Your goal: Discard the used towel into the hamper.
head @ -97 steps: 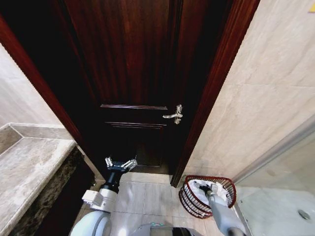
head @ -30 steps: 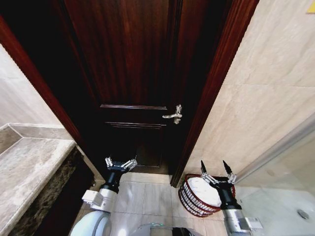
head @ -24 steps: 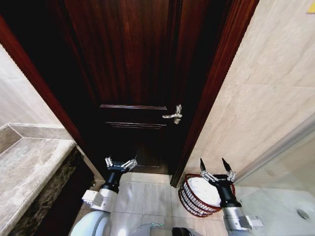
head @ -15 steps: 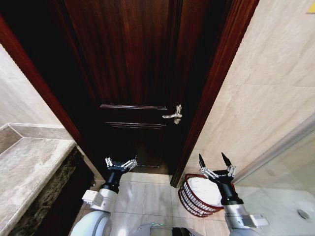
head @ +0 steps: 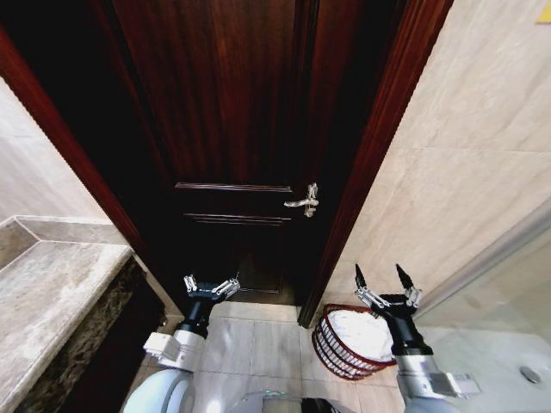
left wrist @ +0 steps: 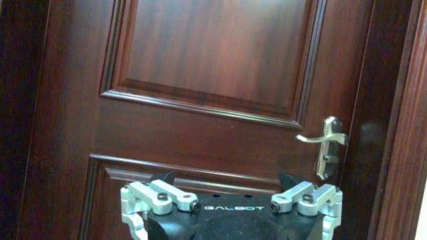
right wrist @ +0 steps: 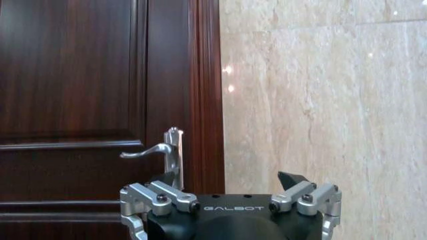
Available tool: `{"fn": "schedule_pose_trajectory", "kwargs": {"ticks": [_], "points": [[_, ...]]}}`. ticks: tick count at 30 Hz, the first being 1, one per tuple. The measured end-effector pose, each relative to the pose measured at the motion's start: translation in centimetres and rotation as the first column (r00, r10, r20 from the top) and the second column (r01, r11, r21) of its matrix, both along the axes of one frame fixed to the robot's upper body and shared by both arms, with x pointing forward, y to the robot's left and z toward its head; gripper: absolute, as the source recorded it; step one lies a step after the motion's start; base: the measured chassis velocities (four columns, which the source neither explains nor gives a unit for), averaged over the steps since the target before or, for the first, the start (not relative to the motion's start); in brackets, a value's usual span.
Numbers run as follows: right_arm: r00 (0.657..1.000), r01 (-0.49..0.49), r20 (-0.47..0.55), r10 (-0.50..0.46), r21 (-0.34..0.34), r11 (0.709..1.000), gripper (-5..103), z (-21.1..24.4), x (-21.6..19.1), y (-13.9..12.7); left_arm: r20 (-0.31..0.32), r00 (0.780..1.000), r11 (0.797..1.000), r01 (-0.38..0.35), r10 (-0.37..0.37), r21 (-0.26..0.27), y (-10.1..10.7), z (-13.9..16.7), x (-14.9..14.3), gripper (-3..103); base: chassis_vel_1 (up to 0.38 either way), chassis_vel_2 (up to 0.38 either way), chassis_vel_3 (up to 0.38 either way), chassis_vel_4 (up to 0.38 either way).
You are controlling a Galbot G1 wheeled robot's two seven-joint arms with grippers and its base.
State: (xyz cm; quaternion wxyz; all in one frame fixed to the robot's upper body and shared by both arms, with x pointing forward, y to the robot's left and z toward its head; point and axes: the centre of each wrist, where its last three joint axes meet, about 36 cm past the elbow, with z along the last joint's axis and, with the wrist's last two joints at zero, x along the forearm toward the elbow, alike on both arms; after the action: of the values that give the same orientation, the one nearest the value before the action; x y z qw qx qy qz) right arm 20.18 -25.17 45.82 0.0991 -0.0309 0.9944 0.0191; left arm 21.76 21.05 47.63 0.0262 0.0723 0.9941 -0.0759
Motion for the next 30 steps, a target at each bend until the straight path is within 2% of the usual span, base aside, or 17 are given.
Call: {"fn": "schedule_pose_trajectory", "kwargs": {"ticks": [30], "points": [[1.000,-0.005,-0.011,0.005,-0.004,1.000,100,-0.28,-0.12,0.14,0.000,1.000,1.000,0.000,0.000,0.000,0.00,0.00,0.00,100,0.000,0.000,0.000,0.000]]}}
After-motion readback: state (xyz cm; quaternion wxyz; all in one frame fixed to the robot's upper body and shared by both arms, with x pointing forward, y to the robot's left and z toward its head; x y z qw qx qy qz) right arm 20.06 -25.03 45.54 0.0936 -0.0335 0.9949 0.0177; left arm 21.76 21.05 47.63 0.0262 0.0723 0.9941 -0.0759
